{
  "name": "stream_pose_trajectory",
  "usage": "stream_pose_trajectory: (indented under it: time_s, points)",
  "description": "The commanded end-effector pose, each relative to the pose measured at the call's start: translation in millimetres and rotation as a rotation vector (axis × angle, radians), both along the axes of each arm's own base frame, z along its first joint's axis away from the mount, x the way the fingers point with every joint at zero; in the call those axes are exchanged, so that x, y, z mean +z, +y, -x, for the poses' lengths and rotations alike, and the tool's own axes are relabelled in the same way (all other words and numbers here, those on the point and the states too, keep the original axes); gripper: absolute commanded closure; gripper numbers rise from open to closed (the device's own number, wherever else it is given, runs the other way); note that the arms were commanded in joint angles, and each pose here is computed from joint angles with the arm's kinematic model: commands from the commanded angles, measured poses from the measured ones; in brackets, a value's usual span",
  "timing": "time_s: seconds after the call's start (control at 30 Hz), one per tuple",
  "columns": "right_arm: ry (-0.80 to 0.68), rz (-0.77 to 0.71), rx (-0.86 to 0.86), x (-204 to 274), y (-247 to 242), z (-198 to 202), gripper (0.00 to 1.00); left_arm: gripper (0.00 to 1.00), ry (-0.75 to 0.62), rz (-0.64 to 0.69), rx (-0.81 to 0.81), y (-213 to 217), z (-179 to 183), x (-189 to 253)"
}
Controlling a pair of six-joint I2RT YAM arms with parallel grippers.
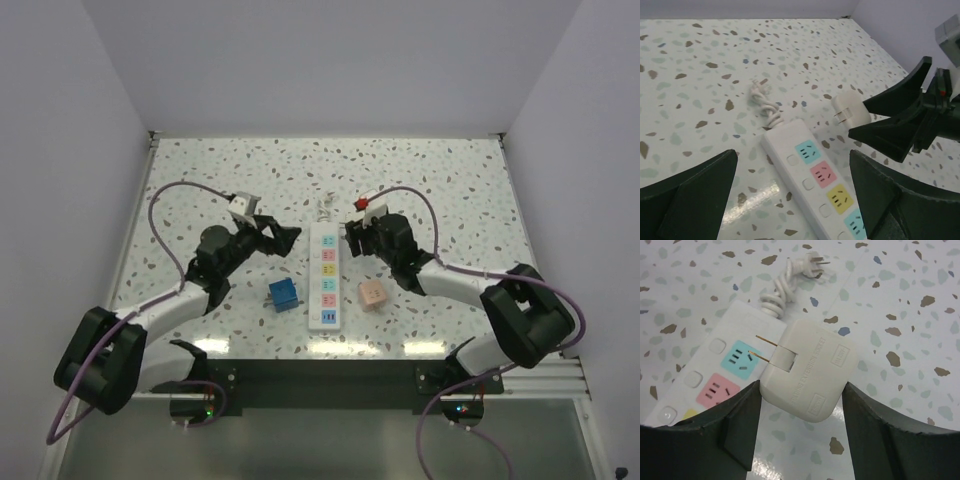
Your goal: Insert the plug
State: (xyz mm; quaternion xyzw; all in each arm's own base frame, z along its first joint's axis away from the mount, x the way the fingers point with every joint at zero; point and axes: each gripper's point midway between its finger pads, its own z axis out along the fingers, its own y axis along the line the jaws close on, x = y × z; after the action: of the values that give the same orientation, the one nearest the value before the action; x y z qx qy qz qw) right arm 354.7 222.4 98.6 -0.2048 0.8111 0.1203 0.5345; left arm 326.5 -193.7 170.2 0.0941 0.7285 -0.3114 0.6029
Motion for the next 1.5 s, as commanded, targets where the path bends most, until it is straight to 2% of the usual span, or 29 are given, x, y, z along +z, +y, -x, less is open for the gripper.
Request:
stream_pose_trajectory:
  time_s: [0.0, 0.2, 0.63, 0.97, 1.13, 1.27, 1.37, 1.47]
  points:
    - [-0.145, -0.035, 0.133, 30, 18, 11, 0.7, 0.01, -0.108, 0.139, -0.144, -40, 4, 51]
    - [-0.24, -0.066, 0.215, 49, 22, 35, 0.69, 0.0, -0.08, 0.228, -0.234, -64, 10, 49]
    - [-0.333, -0.127, 0.311, 73, 26, 63, 0.69, 0.01, -0.015, 0.267, -0.43, -132, 34, 38]
    - [-0.368, -0.159, 0.355, 81, 26, 77, 0.69, 0.09, 0.001, 0.32, -0.481, -145, 38, 35]
    - [-0.366, -0.161, 0.374, 80, 29, 79, 0.69, 0.27, -0.009, 0.356, -0.546, -152, 43, 42]
    - [-0.371, -0.159, 0.37, 80, 28, 79, 0.69, 0.51, 0.004, 0.371, -0.625, -159, 54, 41]
    - [-0.372, -0.157, 0.358, 81, 26, 77, 0.68, 0.54, 0.024, 0.373, -0.657, -161, 59, 35]
    - [-0.372, -0.156, 0.334, 82, 23, 74, 0.68, 0.53, 0.041, 0.37, -0.677, -161, 64, 30]
